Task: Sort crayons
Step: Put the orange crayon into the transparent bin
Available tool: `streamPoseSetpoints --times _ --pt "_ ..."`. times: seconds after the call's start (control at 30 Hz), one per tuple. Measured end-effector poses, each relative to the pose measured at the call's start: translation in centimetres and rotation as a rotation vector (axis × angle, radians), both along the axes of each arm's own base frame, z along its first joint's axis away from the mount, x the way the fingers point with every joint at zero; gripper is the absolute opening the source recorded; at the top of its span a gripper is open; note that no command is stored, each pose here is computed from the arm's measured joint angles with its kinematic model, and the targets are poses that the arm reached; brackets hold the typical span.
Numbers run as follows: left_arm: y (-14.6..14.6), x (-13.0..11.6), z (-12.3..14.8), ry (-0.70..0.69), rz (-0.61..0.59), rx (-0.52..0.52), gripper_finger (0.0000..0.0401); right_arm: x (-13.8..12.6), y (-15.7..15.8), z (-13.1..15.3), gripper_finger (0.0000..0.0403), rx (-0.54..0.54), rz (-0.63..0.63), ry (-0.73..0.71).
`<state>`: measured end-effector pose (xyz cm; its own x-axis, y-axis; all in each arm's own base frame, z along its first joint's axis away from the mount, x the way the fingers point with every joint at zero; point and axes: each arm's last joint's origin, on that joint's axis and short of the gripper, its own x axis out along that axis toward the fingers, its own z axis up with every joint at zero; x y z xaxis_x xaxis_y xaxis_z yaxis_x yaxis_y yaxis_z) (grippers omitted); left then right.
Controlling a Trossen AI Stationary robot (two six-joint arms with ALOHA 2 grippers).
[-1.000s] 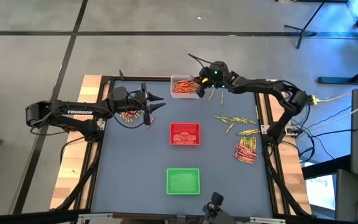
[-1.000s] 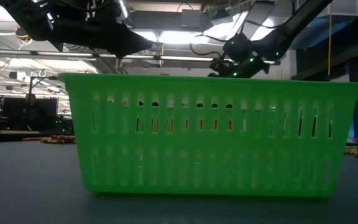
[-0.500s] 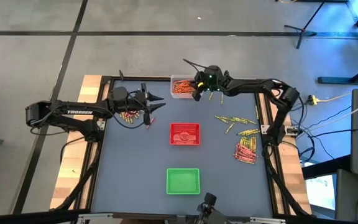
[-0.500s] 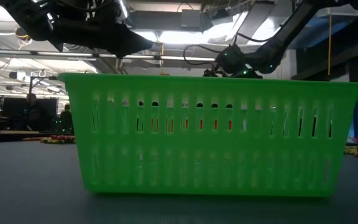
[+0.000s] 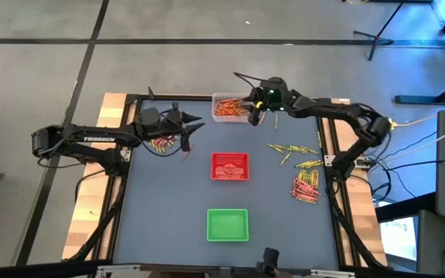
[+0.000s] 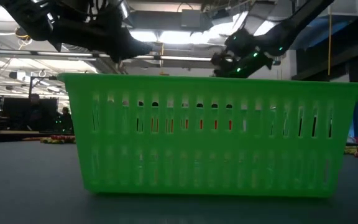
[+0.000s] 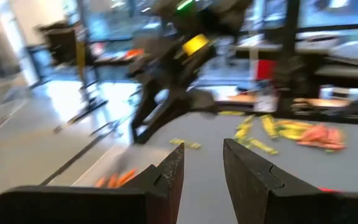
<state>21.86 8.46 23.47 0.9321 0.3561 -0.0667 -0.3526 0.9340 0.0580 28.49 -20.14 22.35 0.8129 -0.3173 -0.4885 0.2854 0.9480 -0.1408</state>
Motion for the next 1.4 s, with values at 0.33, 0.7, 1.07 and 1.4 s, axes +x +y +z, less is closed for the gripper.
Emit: streamPoseSetpoints --times 0.33,0.7,1.07,1.4 --pt "2.4 -1.4 -1.7 0.244 0.395 -0.146 0.0096 -5.5 4.0 0.1 0.0137 -0.172 0.005 -0.142" --pt "6.9 -3.7 0.0 0.470 0.640 -0.350 0.0096 -6.7 4.9 1.0 0.0137 -0.333 0.006 -0.361" --pt "13.4 -5.8 -3.6 0.738 0.803 -0.681 0.0096 -6.7 4.9 0.8 0.0137 -0.317 0.008 -0.342" --pt "16.0 -7.5 -6.9 0.953 0.875 -0.881 0.0096 -6.7 4.9 0.4 0.0137 -0.292 0.009 -0.309"
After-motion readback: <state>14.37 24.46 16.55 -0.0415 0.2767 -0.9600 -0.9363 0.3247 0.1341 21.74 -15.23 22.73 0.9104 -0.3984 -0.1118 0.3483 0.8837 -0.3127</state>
